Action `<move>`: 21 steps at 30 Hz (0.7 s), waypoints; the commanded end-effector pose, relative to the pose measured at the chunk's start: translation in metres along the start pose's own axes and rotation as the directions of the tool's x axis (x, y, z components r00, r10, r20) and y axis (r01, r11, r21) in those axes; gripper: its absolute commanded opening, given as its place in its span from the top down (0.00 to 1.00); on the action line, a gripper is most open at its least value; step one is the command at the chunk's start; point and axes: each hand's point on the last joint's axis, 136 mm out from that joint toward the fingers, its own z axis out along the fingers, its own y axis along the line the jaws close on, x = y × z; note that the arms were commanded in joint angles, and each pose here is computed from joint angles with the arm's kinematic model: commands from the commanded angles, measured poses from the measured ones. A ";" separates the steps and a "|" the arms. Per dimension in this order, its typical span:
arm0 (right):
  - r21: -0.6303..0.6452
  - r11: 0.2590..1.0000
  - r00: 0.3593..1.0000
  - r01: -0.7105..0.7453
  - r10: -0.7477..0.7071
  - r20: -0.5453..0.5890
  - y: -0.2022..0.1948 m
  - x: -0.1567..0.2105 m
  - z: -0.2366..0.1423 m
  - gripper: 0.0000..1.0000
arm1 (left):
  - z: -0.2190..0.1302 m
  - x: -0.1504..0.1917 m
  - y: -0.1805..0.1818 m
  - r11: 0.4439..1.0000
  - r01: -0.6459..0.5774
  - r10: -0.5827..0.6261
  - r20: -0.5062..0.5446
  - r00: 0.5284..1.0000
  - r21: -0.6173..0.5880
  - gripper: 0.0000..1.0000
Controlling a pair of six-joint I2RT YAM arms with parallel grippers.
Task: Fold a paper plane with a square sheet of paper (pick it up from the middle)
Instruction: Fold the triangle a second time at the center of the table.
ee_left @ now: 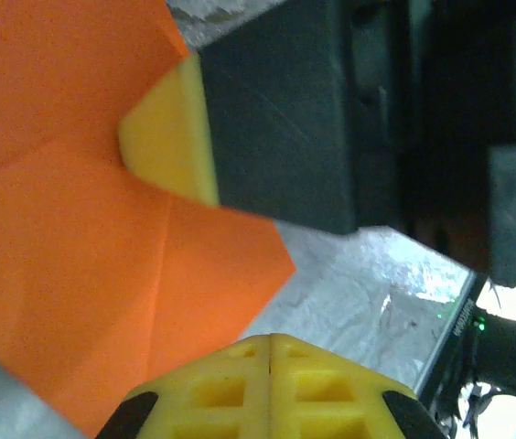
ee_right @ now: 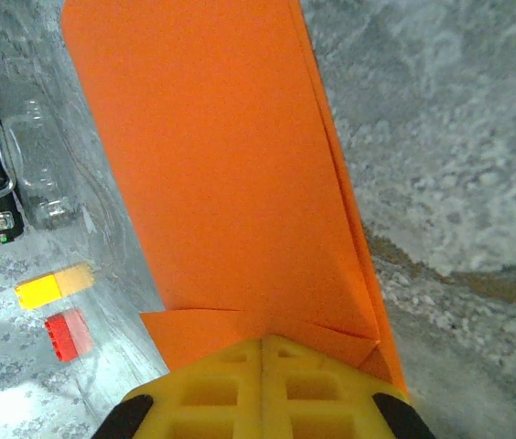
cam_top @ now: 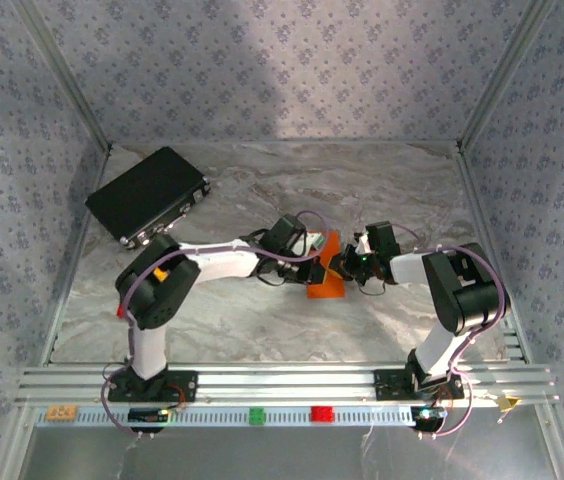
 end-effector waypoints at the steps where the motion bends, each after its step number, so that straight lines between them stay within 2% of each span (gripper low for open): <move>1: 0.118 0.991 0.998 -0.064 0.066 -0.010 -0.035 0.012 0.002 0.99 | 0.014 0.000 0.022 0.998 0.044 -0.046 -0.028 0.999 -0.045 0.97; 10: 0.072 0.997 1.000 -0.018 0.020 -0.019 -0.011 0.002 -0.002 0.99 | 0.022 0.042 0.061 0.982 0.136 -0.147 -0.083 0.986 -0.127 1.00; 16: 0.011 0.999 0.999 0.047 -0.047 -0.002 0.020 0.001 -0.012 0.98 | 0.020 0.053 0.064 0.978 0.168 -0.179 -0.081 0.981 -0.127 1.00; 21: -0.012 0.996 0.994 0.087 -0.087 -0.058 0.031 0.021 0.000 0.98 | 0.018 0.051 0.060 0.979 0.167 -0.177 -0.078 0.981 -0.119 1.00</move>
